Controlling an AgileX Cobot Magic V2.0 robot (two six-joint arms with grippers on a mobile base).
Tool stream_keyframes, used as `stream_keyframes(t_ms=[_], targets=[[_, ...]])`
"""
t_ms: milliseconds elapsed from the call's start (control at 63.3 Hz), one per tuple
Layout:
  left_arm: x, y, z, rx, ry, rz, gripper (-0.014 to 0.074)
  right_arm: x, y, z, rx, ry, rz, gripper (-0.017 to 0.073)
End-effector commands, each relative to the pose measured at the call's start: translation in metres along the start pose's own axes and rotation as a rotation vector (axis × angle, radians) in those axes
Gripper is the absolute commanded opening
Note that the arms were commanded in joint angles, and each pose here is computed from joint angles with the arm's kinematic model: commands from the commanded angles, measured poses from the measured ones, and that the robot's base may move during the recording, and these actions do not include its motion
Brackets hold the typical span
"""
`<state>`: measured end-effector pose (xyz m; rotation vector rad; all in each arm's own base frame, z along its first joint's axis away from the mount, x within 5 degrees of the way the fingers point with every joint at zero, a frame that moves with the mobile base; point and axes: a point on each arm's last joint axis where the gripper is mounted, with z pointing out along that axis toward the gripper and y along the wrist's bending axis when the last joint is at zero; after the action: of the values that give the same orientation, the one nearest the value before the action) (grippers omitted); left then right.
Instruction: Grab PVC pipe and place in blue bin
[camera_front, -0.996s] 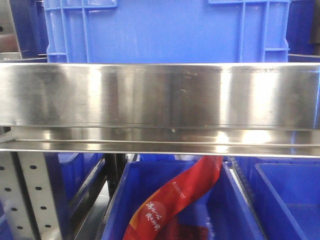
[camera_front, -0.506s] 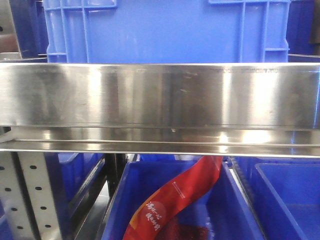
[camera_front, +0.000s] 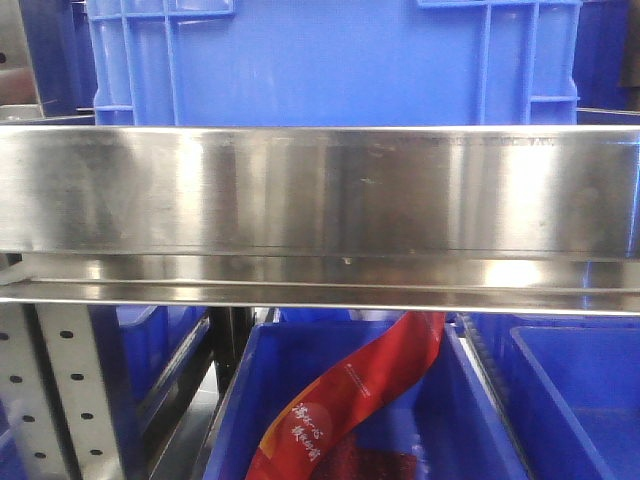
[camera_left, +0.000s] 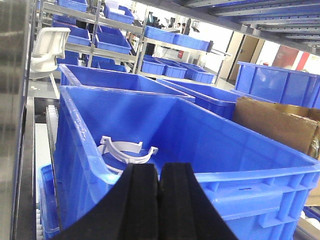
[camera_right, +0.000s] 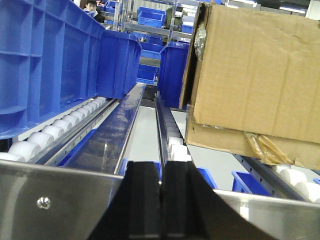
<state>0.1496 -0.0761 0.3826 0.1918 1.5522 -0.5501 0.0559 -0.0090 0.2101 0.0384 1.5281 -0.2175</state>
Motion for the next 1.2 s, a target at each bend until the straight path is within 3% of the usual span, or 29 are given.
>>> stream_keyframes(t_ms=[0,696,869,1059,1186], targets=[[-0.003,-0.001,-0.002,0.008,-0.027,-0.006,-0.0111,-0.002,-0.001,0.000,0.010,-0.027,0.000,-0.0168],[-0.001,-0.001,-0.002,0.007,-0.027,-0.013,-0.0111,-0.002,-0.001,0.000,0.010,-0.027,0.000,-0.0168],[0.002,0.001,-0.018,0.007,-0.060,-0.012,-0.0111,-0.002,-0.001,0.000,0.010,-0.027,0.000,-0.0168],[0.036,0.018,-0.037,-0.049,-0.143,0.031,-0.0111,-0.002,-0.001,0.000,0.010,-0.027,0.000,-0.0168],[0.065,0.032,-0.050,-0.125,-0.106,0.038,-0.0111,-0.002,-0.001,0.000,0.010,-0.027,0.000,-0.0168]])
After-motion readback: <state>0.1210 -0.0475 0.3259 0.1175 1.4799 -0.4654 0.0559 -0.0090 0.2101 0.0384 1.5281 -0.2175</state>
